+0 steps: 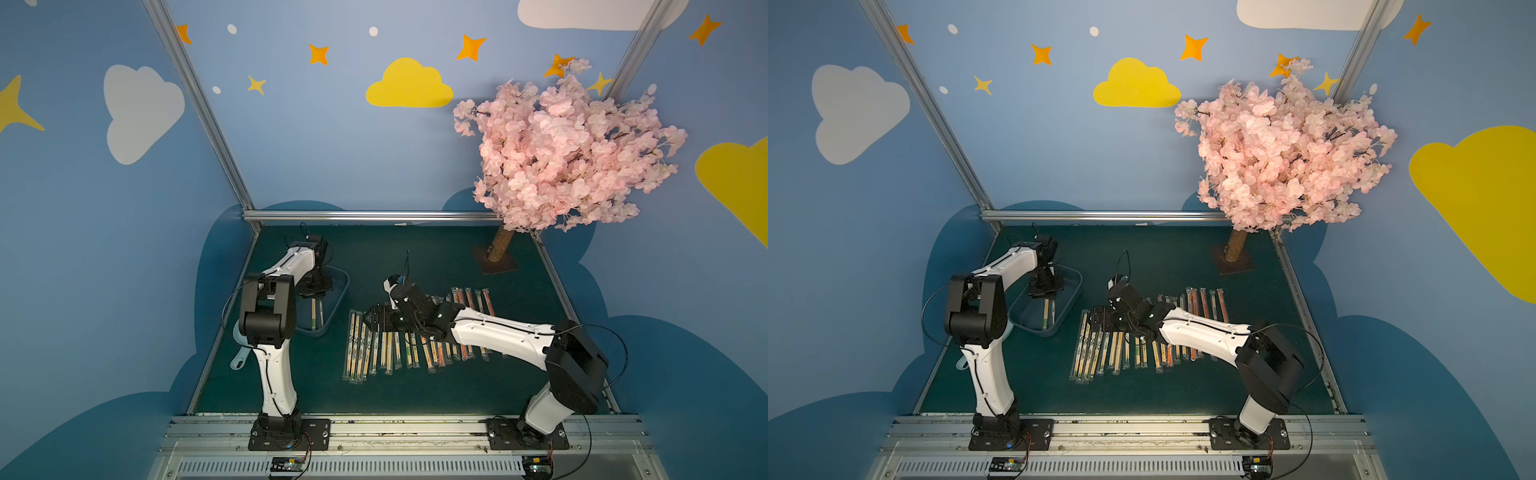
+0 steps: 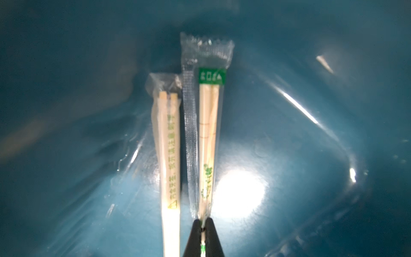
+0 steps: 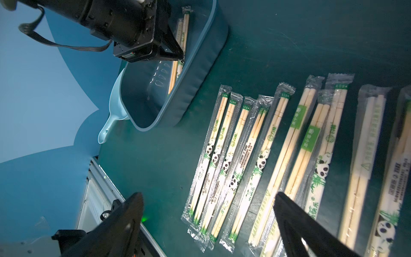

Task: Take the paired disposable chopsticks out of the storage box
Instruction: Pick up the paired disposable chopsticks from the storage box.

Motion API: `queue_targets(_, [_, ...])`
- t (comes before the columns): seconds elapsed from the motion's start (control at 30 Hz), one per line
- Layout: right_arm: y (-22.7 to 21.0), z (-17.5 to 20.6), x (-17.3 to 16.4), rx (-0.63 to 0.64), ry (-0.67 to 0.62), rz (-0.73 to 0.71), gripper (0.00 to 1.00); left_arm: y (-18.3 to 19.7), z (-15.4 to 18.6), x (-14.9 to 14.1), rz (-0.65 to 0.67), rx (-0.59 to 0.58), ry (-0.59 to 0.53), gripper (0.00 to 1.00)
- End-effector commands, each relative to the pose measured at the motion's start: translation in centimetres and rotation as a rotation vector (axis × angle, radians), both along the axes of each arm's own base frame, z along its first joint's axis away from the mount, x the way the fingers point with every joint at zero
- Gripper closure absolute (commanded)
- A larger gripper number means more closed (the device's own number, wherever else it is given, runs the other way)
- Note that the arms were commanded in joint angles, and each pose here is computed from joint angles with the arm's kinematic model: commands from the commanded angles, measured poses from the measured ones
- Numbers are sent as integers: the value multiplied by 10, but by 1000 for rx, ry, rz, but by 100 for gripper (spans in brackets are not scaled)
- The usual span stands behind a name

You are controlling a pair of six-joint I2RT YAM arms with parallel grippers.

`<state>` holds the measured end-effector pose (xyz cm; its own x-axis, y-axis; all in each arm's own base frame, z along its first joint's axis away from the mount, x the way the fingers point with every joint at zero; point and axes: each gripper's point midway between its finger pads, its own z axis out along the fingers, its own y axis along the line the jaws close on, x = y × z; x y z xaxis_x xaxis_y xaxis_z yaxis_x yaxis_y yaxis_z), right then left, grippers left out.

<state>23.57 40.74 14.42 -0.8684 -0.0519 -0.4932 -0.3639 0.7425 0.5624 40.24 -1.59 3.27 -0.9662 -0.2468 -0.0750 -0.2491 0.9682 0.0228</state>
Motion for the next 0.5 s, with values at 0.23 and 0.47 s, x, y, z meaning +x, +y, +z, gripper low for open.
queue_targets(0.23, [7, 5, 2, 4, -14, 12, 5, -11, 51, 10, -27, -60, -115, 97])
queue_targets(0.47, [8, 4, 1, 4, -12, 14, 5, -32, 97, 10, -78, -134, -213, 97])
